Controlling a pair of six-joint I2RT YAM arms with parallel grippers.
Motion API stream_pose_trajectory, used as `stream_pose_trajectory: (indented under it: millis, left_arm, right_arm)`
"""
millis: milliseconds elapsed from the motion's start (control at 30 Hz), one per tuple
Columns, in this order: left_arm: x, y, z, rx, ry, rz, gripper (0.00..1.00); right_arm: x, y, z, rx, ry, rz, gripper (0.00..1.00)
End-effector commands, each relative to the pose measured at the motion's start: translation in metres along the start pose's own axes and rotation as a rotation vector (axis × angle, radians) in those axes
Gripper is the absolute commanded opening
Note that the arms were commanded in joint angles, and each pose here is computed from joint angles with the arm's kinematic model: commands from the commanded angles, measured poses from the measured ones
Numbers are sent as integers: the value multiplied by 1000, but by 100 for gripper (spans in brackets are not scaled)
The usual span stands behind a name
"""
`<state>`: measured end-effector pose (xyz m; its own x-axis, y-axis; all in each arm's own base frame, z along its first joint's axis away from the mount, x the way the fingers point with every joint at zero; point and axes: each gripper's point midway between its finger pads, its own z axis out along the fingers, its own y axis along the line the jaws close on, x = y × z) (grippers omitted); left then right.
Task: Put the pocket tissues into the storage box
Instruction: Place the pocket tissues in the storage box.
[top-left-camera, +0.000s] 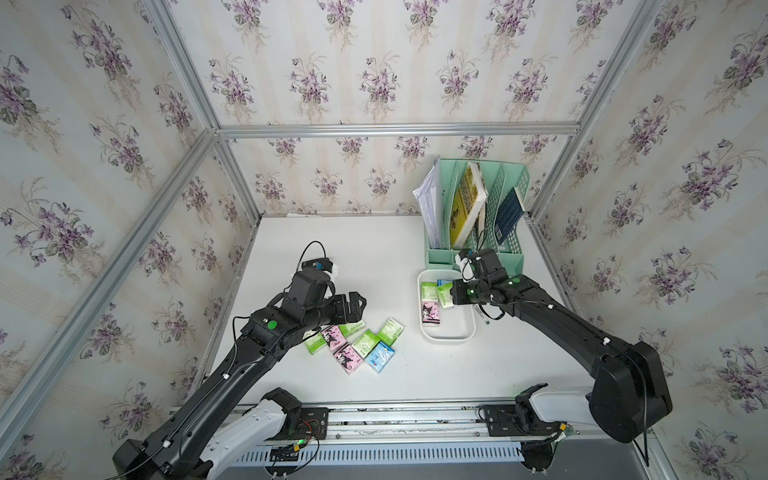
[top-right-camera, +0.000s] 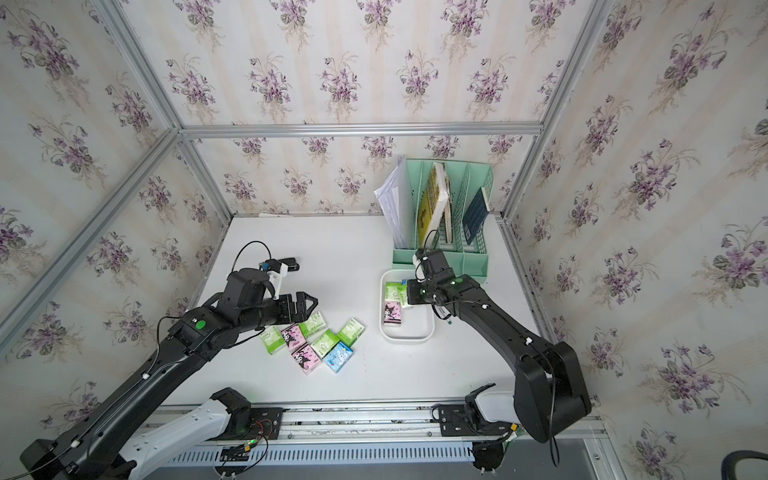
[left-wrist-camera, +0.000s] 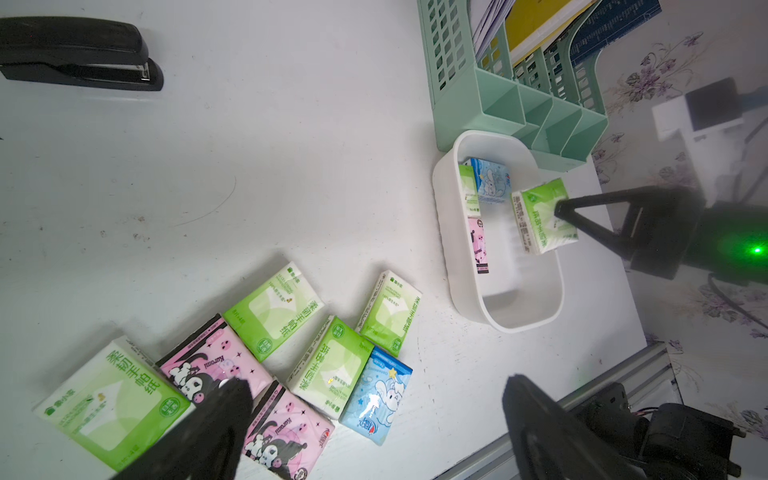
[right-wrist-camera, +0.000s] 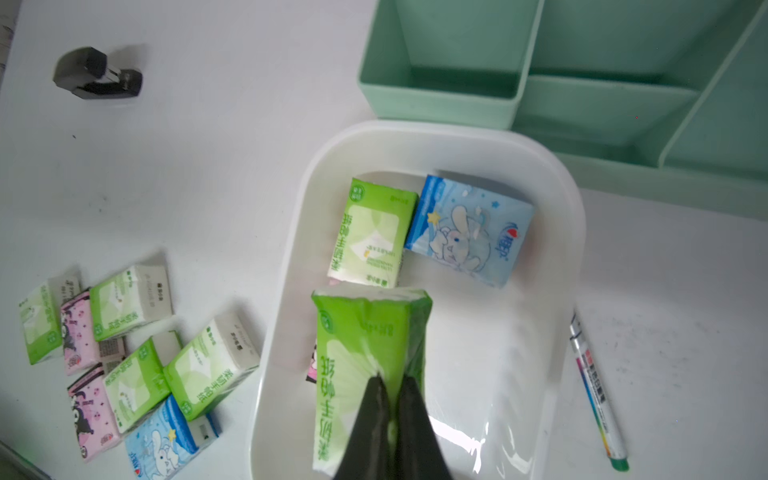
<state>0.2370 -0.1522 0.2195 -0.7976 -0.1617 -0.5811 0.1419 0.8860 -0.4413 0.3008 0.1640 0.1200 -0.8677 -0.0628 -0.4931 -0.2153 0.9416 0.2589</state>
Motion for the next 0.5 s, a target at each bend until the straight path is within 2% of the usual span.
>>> stream_pose_trajectory:
  millis: [0,233,467]
  left_arm:
    - [-4,2,-3,-6,-31,-2,99]
    - [0,6,-5,-17,-31,-4,99]
    - [1,7,-6,-23,-32,-2,99]
  right_arm:
    - [11,-8,6,22,18,2,0]
    - [32,-19,25,34,43,79,0]
    - [29,-23,37,43,26,133,0]
